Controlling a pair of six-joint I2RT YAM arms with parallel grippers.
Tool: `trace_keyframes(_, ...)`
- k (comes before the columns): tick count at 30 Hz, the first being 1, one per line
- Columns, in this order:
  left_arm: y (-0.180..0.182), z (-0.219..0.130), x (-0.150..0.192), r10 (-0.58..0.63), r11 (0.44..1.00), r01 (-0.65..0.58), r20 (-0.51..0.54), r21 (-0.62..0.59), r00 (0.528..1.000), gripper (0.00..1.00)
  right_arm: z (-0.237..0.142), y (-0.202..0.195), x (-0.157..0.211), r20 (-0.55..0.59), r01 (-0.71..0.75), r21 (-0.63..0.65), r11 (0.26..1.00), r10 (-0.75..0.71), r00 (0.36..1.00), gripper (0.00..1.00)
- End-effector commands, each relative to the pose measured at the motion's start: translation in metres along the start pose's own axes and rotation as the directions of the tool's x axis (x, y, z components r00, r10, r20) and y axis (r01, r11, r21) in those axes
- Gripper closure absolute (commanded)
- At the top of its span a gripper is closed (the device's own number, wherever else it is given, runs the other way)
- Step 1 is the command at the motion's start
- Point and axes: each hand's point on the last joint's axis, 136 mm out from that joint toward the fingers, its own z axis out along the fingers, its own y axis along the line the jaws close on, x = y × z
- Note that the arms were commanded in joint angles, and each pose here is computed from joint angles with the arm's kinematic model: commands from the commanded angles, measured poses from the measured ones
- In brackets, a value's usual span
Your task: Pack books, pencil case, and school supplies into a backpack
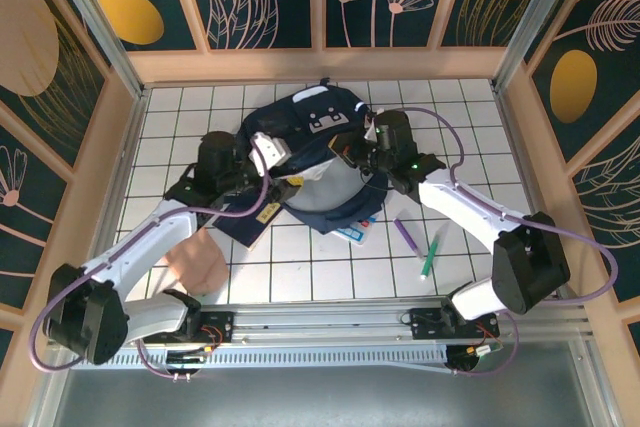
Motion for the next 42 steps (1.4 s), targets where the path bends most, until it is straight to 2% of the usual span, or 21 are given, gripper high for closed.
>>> trace_keyframes(1,0.008,0.022,0.008,0.149,0.987,-0.154,-0.077,-0.055,0.986,0.01,-0.008,0.052,-0.016,0.056,0.012,-0.154,0.988,-0.003,0.998,1.00)
trace_keyframes(4,0.027,0.036,0.005,0.144,0.977,-0.157,-0.100,-0.142,0.985,0.01,-0.011,0.063,-0.018,0.053,0.005,-0.179,0.984,0.005,0.999,1.00)
trace_keyframes(6,0.044,0.038,-0.006,0.122,0.964,-0.136,-0.074,-0.228,0.990,0.02,-0.014,0.068,-0.018,0.053,-0.011,-0.195,0.981,0.021,0.998,1.00)
trace_keyframes(9,0.062,0.038,-0.025,0.111,0.941,-0.105,0.001,-0.321,0.994,0.09,-0.015,0.070,-0.017,0.051,-0.048,-0.201,0.979,0.059,0.997,1.00)
trace_keyframes(10,0.066,0.039,-0.027,0.111,0.936,-0.102,0.008,-0.337,0.994,0.17,-0.016,0.070,-0.017,0.053,-0.060,-0.201,0.978,0.072,0.996,1.00)
trace_keyframes(13,0.078,0.046,-0.027,0.109,0.920,-0.104,-0.009,-0.379,0.994,0.51,-0.015,0.070,-0.013,0.055,-0.098,-0.188,0.977,0.110,0.992,1.00)
trace_keyframes(14,0.083,0.046,-0.037,0.119,0.914,-0.108,0.005,-0.391,0.993,0.63,-0.015,0.067,-0.011,0.061,-0.110,-0.173,0.979,0.122,0.991,1.00)
trace_keyframes(16,0.085,0.048,-0.044,0.135,0.913,-0.116,0.021,-0.391,0.991,1.00,-0.015,0.061,-0.010,0.079,-0.124,-0.143,0.982,0.136,0.988,1.00)
trace_keyframes(17,0.085,0.047,-0.049,0.145,0.912,-0.120,0.034,-0.392,0.989,1.00,-0.015,0.056,-0.011,0.090,-0.129,-0.124,0.984,0.140,0.986,1.00)
trace_keyframes(19,0.085,0.042,-0.059,0.166,0.906,-0.126,0.063,-0.405,0.984,1.00,-0.016,0.045,-0.006,0.086,-0.108,-0.085,0.990,0.115,0.990,0.76)
trace_keyframes(21,0.092,0.032,-0.073,0.169,0.888,-0.107,0.101,-0.448,0.980,1.00,-0.024,0.032,0.006,0.099,-0.003,-0.034,0.999,0.006,0.995,0.61)
trace_keyframes(22,0.095,0.028,-0.079,0.172,0.881,-0.103,0.109,-0.462,0.979,1.00,-0.029,0.020,0.012,0.118,0.041,0.015,0.999,-0.043,0.992,0.58)
trace_keyframes(25,0.099,0.020,-0.096,0.193,0.871,-0.110,0.128,-0.480,0.973,1.00,-0.050,-0.004,0.035,0.140,0.240,0.095,0.966,-0.251,0.958,0.53)
trace_keyframes(27,0.101,0.020,-0.104,0.220,0.864,-0.130,0.132,-0.486,0.967,1.00,-0.065,-0.011,0.049,0.118,0.402,0.112,0.909,-0.413,0.903,0.53)
trace_keyframes(30,0.112,0.020,-0.115,0.242,0.842,-0.137,0.137,-0.522,0.961,1.00,-0.074,-0.021,0.074,0.001,0.580,0.090,0.810,-0.582,0.813,0.52)
trace_keyframes(32,0.127,0.013,-0.126,0.230,0.818,-0.086,0.187,-0.569,0.955,1.00,-0.074,-0.033,0.085,-0.076,0.621,0.101,0.777,-0.617,0.784,0.52)
trace_keyframes(35,0.145,-0.002,-0.148,0.217,0.816,-0.014,0.284,-0.578,0.934,1.00,-0.066,-0.049,0.099,-0.157,0.605,0.137,0.784,-0.586,0.795,0.52)
trace_keyframes(38,0.159,-0.013,-0.159,0.241,0.796,-0.013,0.298,-0.605,0.924,1.00,-0.054,-0.054,0.107,-0.164,0.519,0.218,0.826,-0.493,0.854,0.50)
trace_keyframes(40,0.163,-0.016,-0.159,0.247,0.792,-0.019,0.291,-0.610,0.924,1.00,-0.050,-0.069,0.104,-0.111,0.317,0.345,0.883,-0.297,0.948,0.41)
trace_keyframes(41,0.163,-0.017,-0.158,0.251,0.793,-0.025,0.289,-0.609,0.924,1.00,-0.051,-0.081,0.109,-0.071,0.142,0.409,0.901,-0.124,0.990,0.41)
trace_keyframes(42,0.161,-0.017,-0.156,0.256,0.796,-0.031,0.289,-0.604,0.923,1.00,-0.050,-0.089,0.118,-0.031,-0.028,0.441,0.897,0.046,0.998,0.41)
